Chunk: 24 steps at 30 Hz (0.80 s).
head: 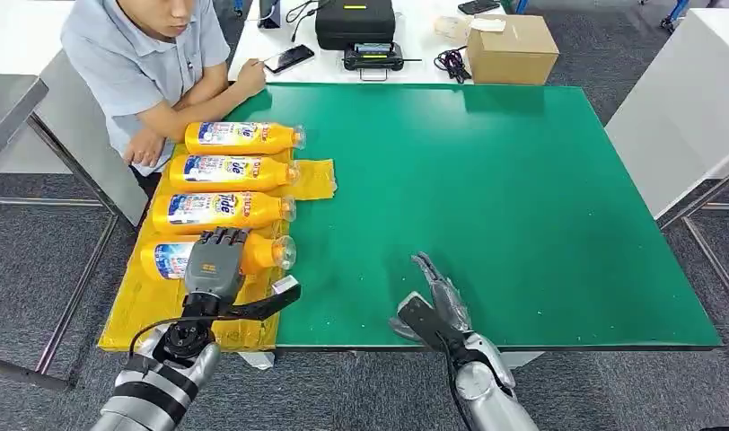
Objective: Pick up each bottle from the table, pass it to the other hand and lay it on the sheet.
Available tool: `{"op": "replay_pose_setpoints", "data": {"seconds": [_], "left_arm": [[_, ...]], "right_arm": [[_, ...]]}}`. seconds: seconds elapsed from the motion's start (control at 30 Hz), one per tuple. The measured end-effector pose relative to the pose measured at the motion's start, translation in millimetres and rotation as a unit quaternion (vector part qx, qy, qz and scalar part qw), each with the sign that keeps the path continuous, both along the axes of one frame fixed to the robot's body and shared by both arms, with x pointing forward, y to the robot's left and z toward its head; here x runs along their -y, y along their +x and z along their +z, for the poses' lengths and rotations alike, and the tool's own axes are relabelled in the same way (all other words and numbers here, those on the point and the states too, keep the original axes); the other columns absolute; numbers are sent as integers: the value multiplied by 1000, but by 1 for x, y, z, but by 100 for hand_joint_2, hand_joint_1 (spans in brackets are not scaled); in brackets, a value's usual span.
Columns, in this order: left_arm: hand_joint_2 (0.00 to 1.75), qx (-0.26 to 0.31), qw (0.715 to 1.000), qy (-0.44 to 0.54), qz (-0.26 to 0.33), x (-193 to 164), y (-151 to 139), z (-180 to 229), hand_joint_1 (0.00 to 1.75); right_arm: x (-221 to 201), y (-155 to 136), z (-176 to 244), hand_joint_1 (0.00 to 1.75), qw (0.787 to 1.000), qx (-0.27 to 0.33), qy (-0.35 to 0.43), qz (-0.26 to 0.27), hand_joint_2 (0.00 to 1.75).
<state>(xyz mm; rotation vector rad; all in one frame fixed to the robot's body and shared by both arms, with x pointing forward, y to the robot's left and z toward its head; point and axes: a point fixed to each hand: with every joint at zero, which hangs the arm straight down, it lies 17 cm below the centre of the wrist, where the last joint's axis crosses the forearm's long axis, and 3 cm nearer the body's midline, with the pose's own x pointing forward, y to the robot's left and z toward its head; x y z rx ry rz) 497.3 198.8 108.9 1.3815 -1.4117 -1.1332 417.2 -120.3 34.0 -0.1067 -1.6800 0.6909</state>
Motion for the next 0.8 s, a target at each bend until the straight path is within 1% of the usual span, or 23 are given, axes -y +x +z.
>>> {"op": "replay_pose_setpoints", "data": {"seconds": [0.03, 0.07, 0.1, 0.17, 0.27, 0.3, 0.33, 0.37, 0.4, 0.43, 0.53, 0.67, 0.8], "left_arm": [[175, -6, 1000, 3, 1, 0, 1, -3, 162], [175, -16, 1000, 10, 0, 1, 3, -8, 155], [175, -28, 999, 17, -2, 2, 5, -14, 154], [175, -47, 998, 26, -11, 6, 8, -23, 159], [175, -74, 996, 29, -28, 13, 11, -36, 155], [175, -81, 996, 29, -32, 15, 11, -39, 140], [175, -86, 995, 27, -39, 18, 12, -41, 75], [175, -94, 994, 23, -45, 21, 11, -44, 52], [175, -98, 994, 21, -49, 23, 11, -45, 16], [175, -103, 993, 19, -53, 25, 10, -47, 7], [175, -122, 991, 15, -60, 31, 9, -53, 0], [175, -138, 988, 7, -74, 43, 8, -55, 0], [175, -139, 987, 6, -77, 46, 8, -54, 0]], "right_arm": [[0, 0, 0, 0, 1000, 0, 0, 1, 175], [-1, 0, 1, 0, 1000, 0, 1, 2, 175], [-2, 1, 1, 0, 1000, 0, 2, 4, 175], [-3, 2, 4, 0, 1000, 2, 4, 5, 175], [-5, 3, 6, 0, 1000, 3, 6, 6, 175], [-5, 3, 6, 0, 1000, 3, 6, 6, 175], [-5, 3, 6, 0, 1000, 3, 7, 6, 175], [-5, 3, 6, 0, 1000, 3, 7, 6, 175], [-5, 3, 6, 0, 1000, 2, 7, 6, 175], [-5, 3, 6, 0, 1000, 3, 8, 6, 175], [-5, 3, 6, 0, 1000, 3, 8, 7, 175], [-7, 3, 7, 0, 1000, 5, 10, 9, 175], [-7, 2, 7, 0, 1000, 5, 10, 10, 175]]}}
